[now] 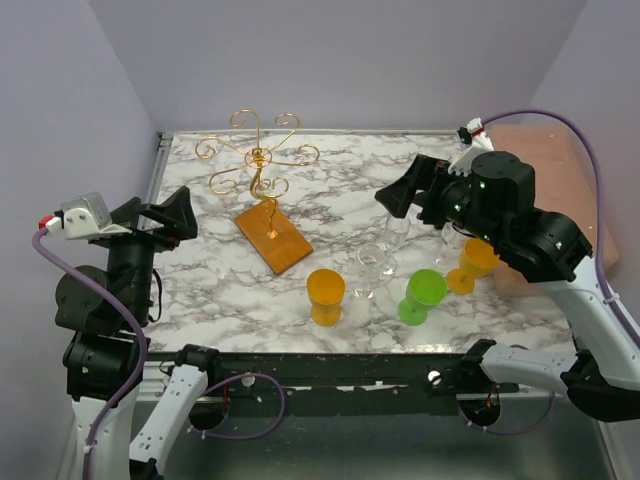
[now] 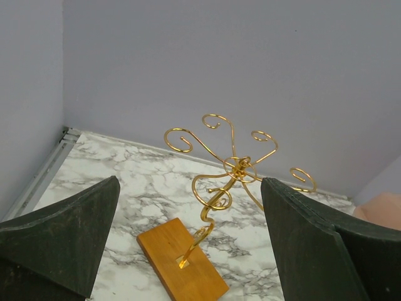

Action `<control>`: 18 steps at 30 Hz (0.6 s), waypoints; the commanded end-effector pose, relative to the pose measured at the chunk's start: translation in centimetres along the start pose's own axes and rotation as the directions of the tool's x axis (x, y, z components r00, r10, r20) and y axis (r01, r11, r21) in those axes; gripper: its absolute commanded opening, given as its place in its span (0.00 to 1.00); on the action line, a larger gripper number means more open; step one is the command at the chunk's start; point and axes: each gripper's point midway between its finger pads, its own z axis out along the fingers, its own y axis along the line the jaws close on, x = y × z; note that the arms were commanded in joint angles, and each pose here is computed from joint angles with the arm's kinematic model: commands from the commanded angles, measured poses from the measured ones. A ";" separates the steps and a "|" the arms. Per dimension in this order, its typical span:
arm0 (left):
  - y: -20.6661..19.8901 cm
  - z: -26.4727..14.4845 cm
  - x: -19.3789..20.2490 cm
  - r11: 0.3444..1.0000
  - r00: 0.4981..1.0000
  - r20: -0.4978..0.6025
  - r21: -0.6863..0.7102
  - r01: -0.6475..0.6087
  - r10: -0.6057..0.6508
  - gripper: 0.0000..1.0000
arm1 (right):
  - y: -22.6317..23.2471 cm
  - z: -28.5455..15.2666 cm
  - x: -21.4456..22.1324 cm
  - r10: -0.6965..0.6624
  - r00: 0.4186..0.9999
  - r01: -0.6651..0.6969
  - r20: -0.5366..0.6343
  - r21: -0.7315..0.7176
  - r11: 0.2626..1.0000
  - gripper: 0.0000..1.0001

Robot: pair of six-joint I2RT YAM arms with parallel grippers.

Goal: Take the wine glass off the wine glass rack

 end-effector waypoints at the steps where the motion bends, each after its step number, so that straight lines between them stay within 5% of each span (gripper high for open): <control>1: -0.9 -1.4 -0.1 0.998 0.999 -0.035 0.049 0.029 -0.028 0.98 | 2.1 -1.2 -5.0 0.031 0.967 0.000 0.254 -0.122 0.992 1.00; 8: -1.8 -2.6 0.0 0.995 0.994 -0.102 0.084 0.053 -0.044 0.98 | 1.8 -4.0 -9.7 0.092 0.861 -0.022 0.501 -0.142 0.990 1.00; 18: -3.1 -3.7 -3.7 0.994 0.994 -0.112 0.106 0.016 -0.004 0.99 | 2.0 -6.6 -12.5 0.020 0.794 0.063 0.608 -0.116 0.991 1.00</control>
